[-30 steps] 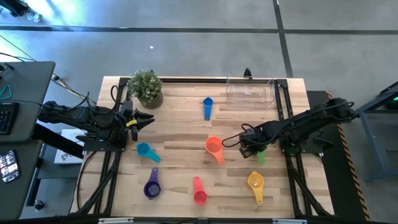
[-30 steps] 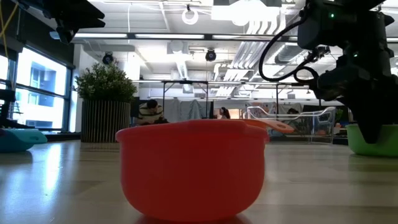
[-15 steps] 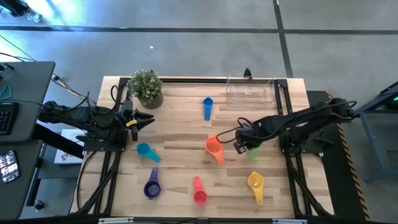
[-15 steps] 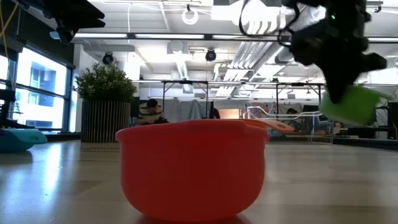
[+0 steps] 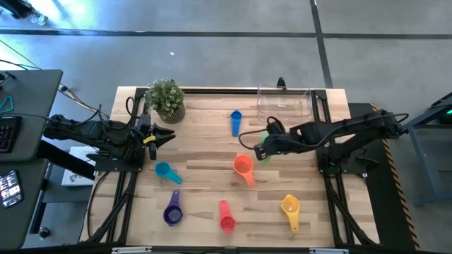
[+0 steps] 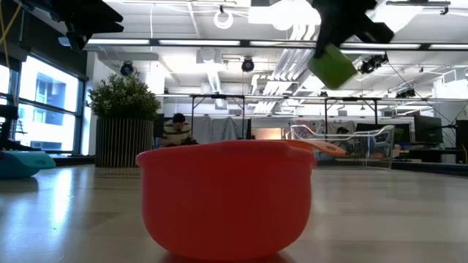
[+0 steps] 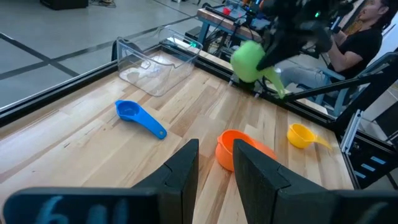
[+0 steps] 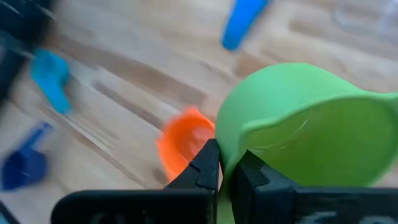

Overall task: Nest measuring cups in basket
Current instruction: Stack the green measuring cup on top of the orange measuring cup

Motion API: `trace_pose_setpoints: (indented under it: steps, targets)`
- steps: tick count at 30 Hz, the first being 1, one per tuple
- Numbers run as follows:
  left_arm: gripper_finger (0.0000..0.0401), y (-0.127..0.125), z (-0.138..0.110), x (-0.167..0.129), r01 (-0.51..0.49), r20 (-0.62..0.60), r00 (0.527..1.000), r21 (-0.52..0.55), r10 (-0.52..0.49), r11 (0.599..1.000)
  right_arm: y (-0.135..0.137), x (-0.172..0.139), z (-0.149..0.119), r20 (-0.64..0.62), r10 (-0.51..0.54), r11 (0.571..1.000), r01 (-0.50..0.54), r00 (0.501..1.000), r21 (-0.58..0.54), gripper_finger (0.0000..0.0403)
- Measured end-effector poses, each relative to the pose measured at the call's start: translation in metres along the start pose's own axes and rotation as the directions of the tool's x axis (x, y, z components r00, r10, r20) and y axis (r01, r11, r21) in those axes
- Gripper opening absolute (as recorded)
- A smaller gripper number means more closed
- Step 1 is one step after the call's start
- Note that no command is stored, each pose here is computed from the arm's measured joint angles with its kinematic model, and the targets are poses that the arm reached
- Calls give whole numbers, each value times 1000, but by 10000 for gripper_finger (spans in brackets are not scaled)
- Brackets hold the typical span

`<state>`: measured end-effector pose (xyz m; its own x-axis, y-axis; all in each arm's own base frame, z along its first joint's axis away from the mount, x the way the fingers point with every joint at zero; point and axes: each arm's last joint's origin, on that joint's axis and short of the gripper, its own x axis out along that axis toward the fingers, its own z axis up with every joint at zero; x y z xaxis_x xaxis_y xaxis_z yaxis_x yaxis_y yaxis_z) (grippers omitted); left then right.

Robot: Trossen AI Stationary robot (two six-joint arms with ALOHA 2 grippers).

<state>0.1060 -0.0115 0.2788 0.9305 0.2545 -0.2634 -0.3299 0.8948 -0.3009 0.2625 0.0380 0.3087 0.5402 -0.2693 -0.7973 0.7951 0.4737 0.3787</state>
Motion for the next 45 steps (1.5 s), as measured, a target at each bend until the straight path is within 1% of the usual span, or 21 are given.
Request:
trace_pose_setpoints:
  steps: [4, 8, 12, 15, 19, 25, 28, 33, 39, 45]
  targets:
    - [90, 0, 0, 0, 0, 0, 1000, 0, 0, 1000, 11, -12, 11, 91, 62, 998, -61, 994, -13, 3]
    - [90, 0, 0, 0, 0, 0, 1000, 0, 0, 1000, 20, -21, 21, 151, 119, 993, -113, 981, -44, 3]
    - [90, 0, 0, 0, 0, 0, 1000, 7, 0, 1000, 26, -21, 32, 187, 192, 980, -178, 964, -86, 3]
    - [90, 0, 0, 0, 0, 0, 1000, 9, 0, 1000, 31, -17, 38, 174, 247, 967, -230, 953, -111, 3]
    - [90, 0, 0, 0, 0, 0, 1000, 9, 0, 1000, 36, -4, 41, 94, 291, 951, -277, 952, -134, 3]
    - [90, 0, 0, 0, 0, -1, 1000, 9, 0, 1000, 44, 32, 29, -104, 277, 944, -290, 955, -159, 3]
    - [90, 0, 0, 0, 1, -1, 1000, 9, -1, 1000, 48, 48, 22, -190, 262, 940, -295, 946, -173, 3]
    - [90, 0, 0, 0, 1, -2, 1000, 9, -1, 1000, 51, 72, 11, -315, 243, 923, -319, 917, -216, 3]
    - [90, 0, 0, 0, 3, -3, 1000, 9, -3, 1000, 55, 90, 4, -407, 196, 897, -331, 892, -292, 3]
    - [90, 0, 0, 0, 3, -3, 1000, 8, -3, 1000, 62, 101, 2, -469, 99, 873, -302, 878, -382, 3]
